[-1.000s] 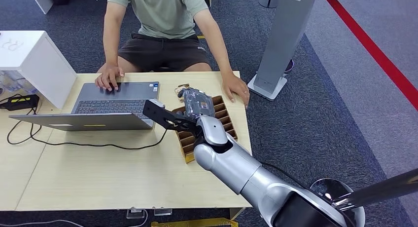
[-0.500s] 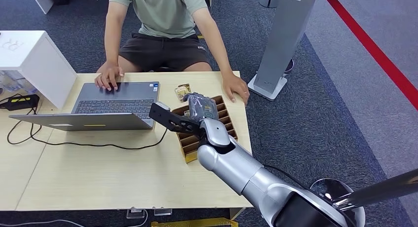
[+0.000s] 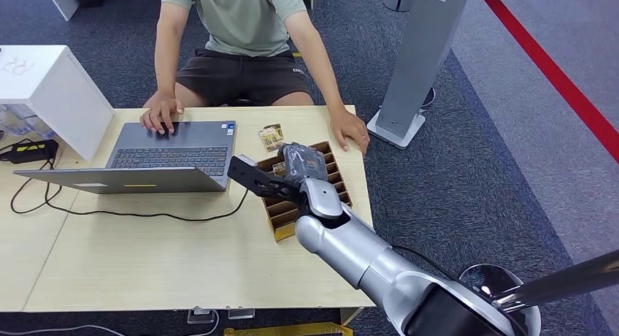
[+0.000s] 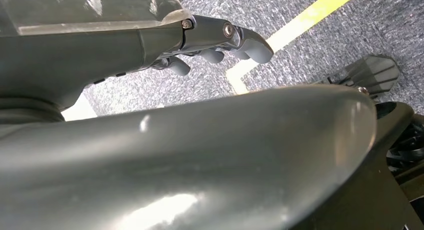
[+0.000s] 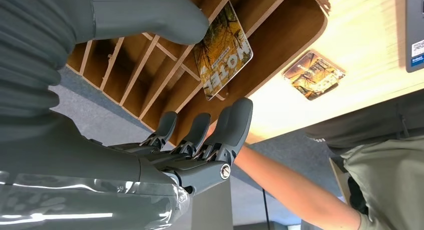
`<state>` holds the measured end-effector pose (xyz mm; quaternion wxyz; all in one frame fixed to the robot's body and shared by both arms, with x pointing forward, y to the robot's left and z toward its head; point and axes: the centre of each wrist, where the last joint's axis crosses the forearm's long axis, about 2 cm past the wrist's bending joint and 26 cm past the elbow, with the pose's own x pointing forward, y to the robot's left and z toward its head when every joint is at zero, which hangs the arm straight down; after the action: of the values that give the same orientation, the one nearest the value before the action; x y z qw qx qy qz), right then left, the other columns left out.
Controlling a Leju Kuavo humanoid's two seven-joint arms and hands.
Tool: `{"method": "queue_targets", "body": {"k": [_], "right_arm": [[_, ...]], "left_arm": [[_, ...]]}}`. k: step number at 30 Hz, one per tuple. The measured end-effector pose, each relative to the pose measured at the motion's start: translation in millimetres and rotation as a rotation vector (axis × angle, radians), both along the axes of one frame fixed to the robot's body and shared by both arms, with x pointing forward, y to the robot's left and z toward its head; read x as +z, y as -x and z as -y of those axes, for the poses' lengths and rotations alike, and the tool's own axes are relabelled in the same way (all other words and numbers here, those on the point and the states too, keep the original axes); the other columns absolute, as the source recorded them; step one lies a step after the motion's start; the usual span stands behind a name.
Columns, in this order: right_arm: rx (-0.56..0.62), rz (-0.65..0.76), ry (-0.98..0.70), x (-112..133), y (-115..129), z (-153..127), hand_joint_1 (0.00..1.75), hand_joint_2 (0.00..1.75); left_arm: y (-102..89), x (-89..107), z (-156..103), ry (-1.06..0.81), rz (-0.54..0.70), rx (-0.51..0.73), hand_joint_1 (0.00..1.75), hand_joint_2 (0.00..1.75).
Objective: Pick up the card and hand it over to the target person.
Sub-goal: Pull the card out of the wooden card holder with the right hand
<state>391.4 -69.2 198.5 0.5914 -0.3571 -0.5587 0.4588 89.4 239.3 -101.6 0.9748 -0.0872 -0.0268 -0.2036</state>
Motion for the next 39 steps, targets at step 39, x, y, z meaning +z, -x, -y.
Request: {"method": "queue_targets", "body": {"k": [39], "right_arm": [[0.000,-0.030,0.017,-7.7,4.8,3.7,0.65,1.75]], "left_arm": [[0.8,0.0,1.6,-0.006,-0.006,-0.008,0.00,0.00]]}}
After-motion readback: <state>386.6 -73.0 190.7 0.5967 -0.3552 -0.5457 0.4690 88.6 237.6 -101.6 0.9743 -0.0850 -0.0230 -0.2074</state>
